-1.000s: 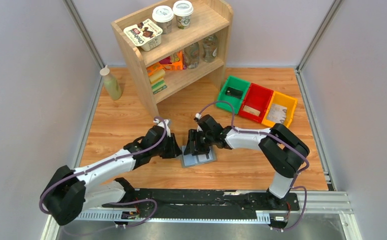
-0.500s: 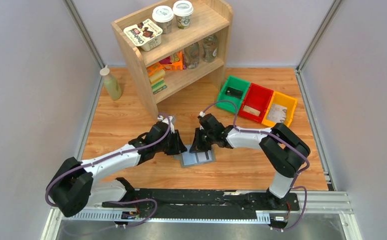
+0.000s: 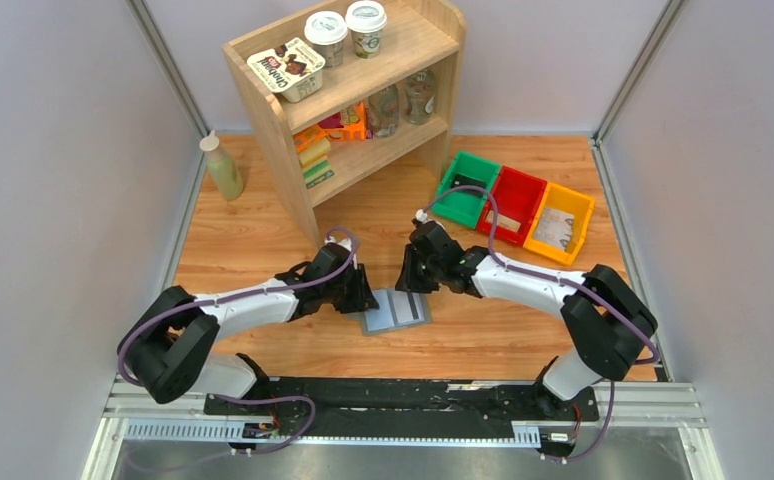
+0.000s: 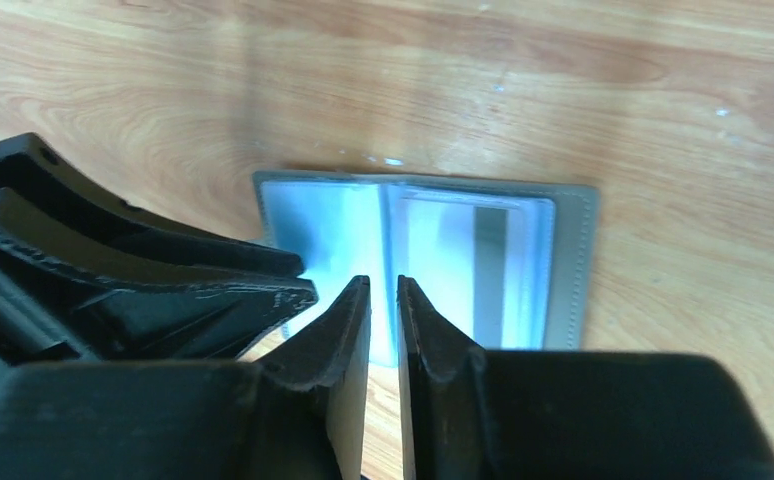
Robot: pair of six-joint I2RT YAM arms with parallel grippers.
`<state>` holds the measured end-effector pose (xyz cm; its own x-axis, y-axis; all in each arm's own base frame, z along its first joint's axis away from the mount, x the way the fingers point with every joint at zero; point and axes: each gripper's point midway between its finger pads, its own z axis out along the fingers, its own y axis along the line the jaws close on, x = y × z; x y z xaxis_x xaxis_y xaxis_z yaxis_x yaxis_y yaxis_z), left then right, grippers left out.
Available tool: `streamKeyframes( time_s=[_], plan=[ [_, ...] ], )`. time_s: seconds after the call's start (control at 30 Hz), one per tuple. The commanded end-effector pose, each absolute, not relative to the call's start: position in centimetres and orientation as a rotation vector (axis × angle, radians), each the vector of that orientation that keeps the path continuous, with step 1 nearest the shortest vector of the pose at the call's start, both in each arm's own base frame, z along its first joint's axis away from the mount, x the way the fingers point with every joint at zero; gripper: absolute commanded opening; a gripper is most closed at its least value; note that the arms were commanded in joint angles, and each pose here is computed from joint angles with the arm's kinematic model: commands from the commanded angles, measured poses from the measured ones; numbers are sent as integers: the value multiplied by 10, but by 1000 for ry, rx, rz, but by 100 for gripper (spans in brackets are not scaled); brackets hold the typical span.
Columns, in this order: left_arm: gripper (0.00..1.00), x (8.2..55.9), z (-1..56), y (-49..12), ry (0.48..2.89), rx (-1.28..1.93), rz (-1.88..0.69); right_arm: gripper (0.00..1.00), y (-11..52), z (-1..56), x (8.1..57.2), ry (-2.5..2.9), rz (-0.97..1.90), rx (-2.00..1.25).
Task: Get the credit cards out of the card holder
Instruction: Remove the credit card from the card holder.
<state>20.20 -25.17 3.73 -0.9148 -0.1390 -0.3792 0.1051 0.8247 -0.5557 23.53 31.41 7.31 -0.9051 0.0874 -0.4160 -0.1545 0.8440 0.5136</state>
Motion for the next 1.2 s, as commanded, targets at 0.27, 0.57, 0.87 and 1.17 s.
streamKeyframes(
  time_s=[0.27, 0.57, 0.87, 1.17],
  plan=[
    [45, 218, 56, -273, 2541, -105, -980, 22, 271, 49, 241, 2600, 545, -37],
    [48, 221, 67, -285, 2491, -154, -1092, 21, 277, 34, 229, 2652, 604, -83],
    [46, 223, 55, -292, 2501, -209, -1131, 18, 281, 23, 222, 2684, 661, -82],
    [46, 220, 30, -273, 2562, -363, -997, 17, 287, 21, 218, 2698, 711, -97]
  ],
)
